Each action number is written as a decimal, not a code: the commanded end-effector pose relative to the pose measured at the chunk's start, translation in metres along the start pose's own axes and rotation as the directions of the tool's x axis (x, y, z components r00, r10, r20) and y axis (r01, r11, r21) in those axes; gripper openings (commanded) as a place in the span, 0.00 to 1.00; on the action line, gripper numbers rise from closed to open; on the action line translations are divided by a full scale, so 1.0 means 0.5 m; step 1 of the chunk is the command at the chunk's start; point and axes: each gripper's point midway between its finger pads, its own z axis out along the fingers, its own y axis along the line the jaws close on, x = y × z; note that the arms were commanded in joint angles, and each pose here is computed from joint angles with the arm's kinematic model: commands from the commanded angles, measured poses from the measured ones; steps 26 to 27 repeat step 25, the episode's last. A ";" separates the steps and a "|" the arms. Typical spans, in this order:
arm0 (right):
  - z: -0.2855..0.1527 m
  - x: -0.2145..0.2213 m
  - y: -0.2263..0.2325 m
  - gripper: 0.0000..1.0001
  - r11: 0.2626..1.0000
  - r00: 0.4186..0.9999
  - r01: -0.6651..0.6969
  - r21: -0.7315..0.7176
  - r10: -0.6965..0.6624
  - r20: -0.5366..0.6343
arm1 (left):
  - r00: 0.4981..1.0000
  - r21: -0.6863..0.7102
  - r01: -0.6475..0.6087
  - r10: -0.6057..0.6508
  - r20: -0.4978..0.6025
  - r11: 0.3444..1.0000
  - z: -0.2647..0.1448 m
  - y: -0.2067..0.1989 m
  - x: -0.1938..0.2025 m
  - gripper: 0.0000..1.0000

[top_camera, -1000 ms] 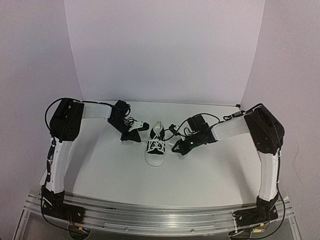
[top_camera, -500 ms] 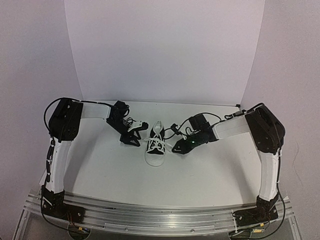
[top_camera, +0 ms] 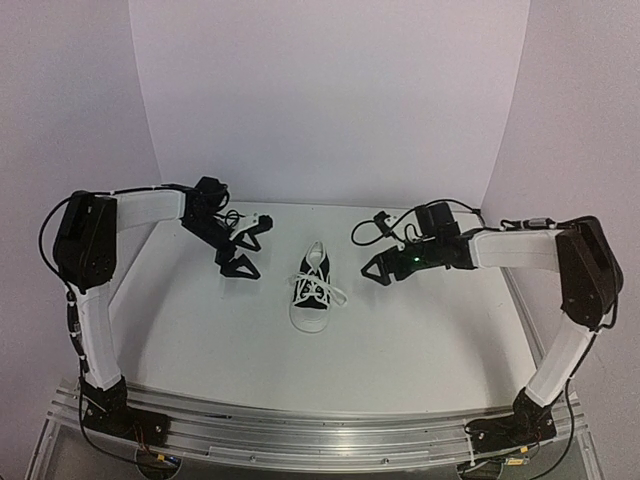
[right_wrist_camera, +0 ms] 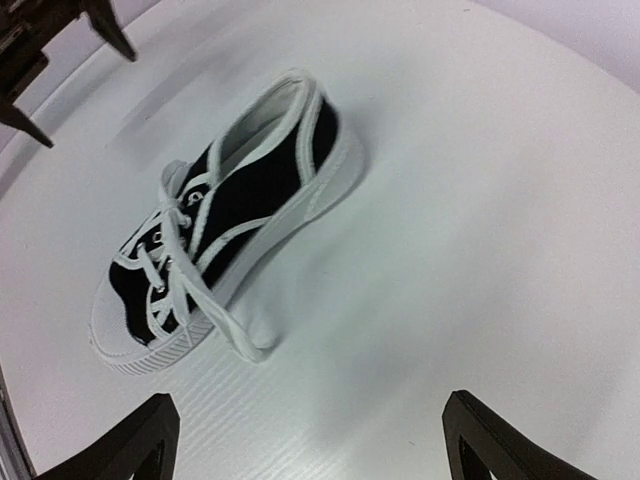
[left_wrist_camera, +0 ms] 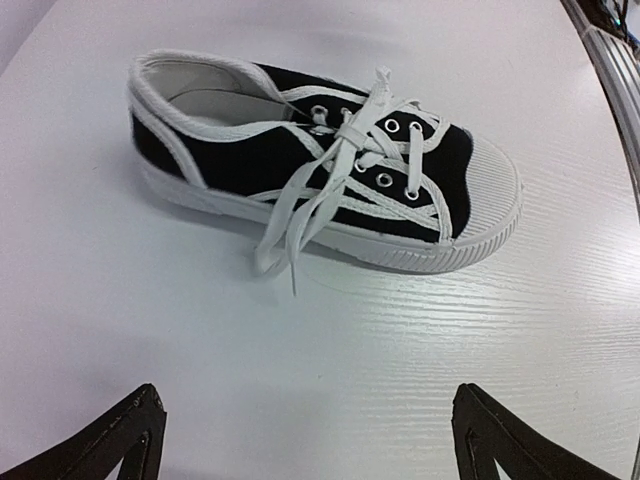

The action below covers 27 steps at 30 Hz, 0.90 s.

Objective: Tie the shoes

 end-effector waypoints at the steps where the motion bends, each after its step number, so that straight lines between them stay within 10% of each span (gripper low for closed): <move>1: -0.103 -0.039 -0.110 0.93 0.957 0.972 -0.197 0.213 0.163 0.167 | 0.985 -0.081 0.158 -0.152 0.075 0.984 -0.104 0.010 0.015 1.00; 7: -0.203 -0.007 -0.231 0.93 0.819 0.907 -0.392 0.420 0.269 0.323 | 0.849 -0.215 0.496 -0.419 0.321 0.841 -0.266 0.041 0.079 1.00; 12: -0.236 0.060 -0.270 0.92 0.685 0.861 -0.501 0.528 0.338 0.379 | 0.809 -0.410 0.571 -0.403 0.427 0.711 -0.327 0.024 0.130 1.00; 20: -0.260 0.144 -0.293 0.91 0.535 0.788 -0.615 0.579 0.415 0.454 | 0.577 -0.456 0.812 -0.386 0.719 0.365 -0.365 0.028 0.216 1.00; 27: -0.257 0.171 -0.298 0.86 0.498 0.770 -0.637 0.588 0.441 0.461 | 0.606 -0.458 0.781 -0.340 0.719 0.425 -0.348 0.005 0.216 1.00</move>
